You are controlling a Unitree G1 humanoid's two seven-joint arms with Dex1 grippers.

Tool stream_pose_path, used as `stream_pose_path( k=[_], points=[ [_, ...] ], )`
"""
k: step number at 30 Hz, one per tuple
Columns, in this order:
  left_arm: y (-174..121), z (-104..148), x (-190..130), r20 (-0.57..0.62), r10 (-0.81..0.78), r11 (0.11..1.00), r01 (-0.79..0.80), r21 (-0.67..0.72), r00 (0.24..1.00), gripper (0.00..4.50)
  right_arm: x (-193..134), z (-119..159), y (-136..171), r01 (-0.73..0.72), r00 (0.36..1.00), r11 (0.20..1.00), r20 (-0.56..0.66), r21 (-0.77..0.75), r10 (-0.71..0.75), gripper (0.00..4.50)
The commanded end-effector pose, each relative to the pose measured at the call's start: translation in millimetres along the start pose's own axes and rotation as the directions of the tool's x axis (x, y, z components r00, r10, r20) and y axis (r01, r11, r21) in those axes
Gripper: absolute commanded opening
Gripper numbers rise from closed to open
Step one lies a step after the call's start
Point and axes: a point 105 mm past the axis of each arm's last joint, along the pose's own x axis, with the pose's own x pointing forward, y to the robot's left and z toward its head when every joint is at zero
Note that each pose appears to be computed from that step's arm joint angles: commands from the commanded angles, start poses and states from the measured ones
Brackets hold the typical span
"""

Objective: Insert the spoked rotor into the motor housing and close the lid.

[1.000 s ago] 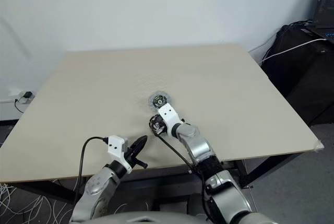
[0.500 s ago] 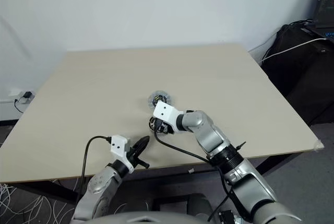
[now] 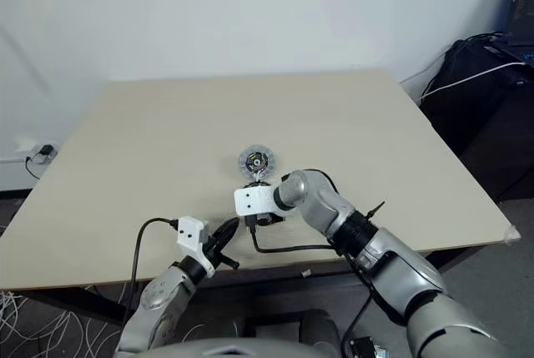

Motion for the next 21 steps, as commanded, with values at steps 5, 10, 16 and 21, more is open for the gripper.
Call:
stream_pose_path(
  k=[5,10,16,21],
  points=[
    [-4,7,2,0.036,-0.003,1.000,0.003,0.006,0.999,0.00,-2,2,-8,-0.035,0.999,0.998,-0.019,-0.043,0.034,2.79],
    [-6,7,2,0.038,-0.004,1.000,0.004,-0.002,0.999,0.00,-2,-6,-10,-0.060,0.997,0.998,-0.041,-0.023,0.059,2.79],
    [-6,6,1,0.040,-0.001,1.000,0.002,-0.010,0.999,0.00,-2,-10,-14,-0.056,0.997,0.998,-0.046,-0.010,0.056,2.79],
    [-6,6,1,0.041,-0.002,1.000,0.003,-0.013,0.999,0.00,0,-13,-15,-0.057,0.997,0.998,-0.053,0.003,0.057,2.79]
  ],
)
